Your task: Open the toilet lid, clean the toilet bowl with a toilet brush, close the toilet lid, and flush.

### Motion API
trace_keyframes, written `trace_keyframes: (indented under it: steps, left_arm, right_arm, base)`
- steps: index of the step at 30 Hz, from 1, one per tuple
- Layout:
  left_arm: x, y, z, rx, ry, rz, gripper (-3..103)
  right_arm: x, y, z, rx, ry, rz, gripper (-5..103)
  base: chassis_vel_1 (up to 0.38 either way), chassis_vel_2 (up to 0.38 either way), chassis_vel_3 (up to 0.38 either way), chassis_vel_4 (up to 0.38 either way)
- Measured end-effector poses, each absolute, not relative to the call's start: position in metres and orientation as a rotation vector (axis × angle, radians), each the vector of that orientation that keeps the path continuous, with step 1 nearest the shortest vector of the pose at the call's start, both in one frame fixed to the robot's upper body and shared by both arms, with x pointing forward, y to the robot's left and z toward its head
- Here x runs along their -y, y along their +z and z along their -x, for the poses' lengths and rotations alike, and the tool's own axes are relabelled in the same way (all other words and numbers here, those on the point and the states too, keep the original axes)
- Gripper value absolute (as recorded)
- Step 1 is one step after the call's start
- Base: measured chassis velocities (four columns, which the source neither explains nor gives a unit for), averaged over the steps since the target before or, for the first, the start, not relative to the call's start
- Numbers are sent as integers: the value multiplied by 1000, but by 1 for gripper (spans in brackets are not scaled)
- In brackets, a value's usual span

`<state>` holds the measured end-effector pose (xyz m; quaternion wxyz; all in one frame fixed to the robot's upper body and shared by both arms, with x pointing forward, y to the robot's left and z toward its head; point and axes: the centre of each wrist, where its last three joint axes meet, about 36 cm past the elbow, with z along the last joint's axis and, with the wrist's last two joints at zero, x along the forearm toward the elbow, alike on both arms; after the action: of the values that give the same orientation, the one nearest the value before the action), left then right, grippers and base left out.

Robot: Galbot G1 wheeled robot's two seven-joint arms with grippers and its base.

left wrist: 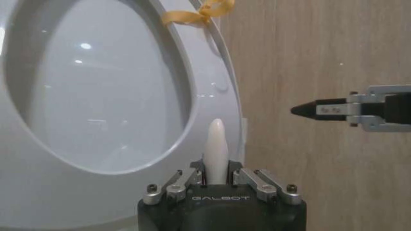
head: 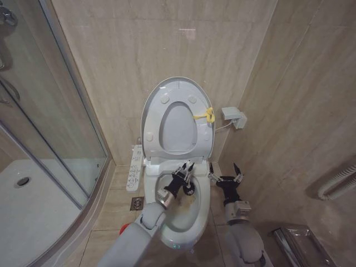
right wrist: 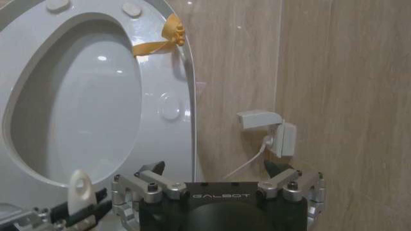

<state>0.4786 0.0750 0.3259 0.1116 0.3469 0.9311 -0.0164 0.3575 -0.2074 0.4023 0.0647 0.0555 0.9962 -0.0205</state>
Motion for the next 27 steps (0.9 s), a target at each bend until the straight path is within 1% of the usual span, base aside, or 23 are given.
trace_keyframes:
  steps: [7,11,14,19,21,27]
  left_arm:
    - [-76,297,-471,-2793,-43,-1055,21]
    - [-77,296,-477,-2795,-26,-1051,21]
    - [-72,304,-483,-2778,-30,-1049,21]
    - [-46,329,-487,-2722,-82,-1056,21]
    - [-35,327,-483,-2721,-101,-1076,21]
    - [-38,306,-476,-2741,-101,-1115,21]
  right_arm:
    - [207,402,-357,-3007,-62,-168,100]
    - [207,402,-357,-3007,-62,-167,100]
    - [207,402,-357,-3007,-62,-168,100]
    - [207,402,-357,-3007,-62,-168,100]
    - [207,402,-357,-3007,-62,-167,100]
    - [207,402,-357,-3007,-62,-167,100]
  base:
    - [0,0,0,0]
    - [0,0,0,0]
    - [0,0,0,0]
    - [0,0,0,0]
    - [0,0,0,0]
    - [0,0,0,0]
